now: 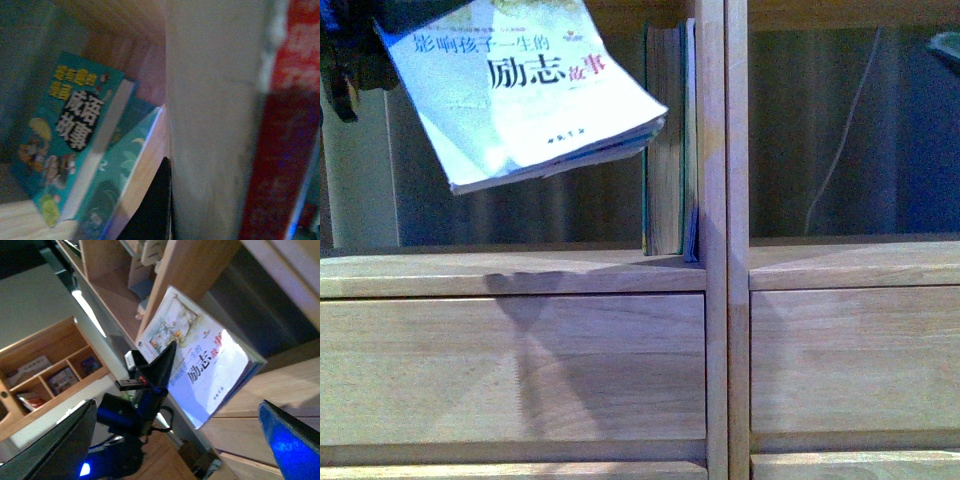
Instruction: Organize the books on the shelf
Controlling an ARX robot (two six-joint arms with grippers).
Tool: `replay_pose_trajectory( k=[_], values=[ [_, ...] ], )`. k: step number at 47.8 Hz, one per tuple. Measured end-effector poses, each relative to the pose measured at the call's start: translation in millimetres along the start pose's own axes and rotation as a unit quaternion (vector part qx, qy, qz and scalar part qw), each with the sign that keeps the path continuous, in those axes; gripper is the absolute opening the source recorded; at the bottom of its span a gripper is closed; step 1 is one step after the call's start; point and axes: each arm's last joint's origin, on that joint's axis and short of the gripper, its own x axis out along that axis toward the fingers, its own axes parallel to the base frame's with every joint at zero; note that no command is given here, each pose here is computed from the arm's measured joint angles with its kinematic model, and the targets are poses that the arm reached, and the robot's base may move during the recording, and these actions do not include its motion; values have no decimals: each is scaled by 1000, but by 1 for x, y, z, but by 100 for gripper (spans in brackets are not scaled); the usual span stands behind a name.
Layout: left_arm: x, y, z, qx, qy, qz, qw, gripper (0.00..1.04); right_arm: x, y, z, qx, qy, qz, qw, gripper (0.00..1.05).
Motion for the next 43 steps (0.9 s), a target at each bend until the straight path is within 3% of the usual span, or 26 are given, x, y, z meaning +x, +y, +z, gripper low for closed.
replay_pose_trajectory(
  k=[12,23,33,43],
  values=[
    [18,30,0,158,4,142,977,7,-43,6,21,-107,20,-78,991,98],
    [63,45,-18,312,42,173,933,7,-70,21,19,-214,31,-113,970,98],
    [100,53,-30,368,47,192,908,7,-72,26,19,-241,31,-106,964,98],
    [133,66,-42,404,29,268,874,7,-72,26,19,-243,31,-108,964,98]
  ],
)
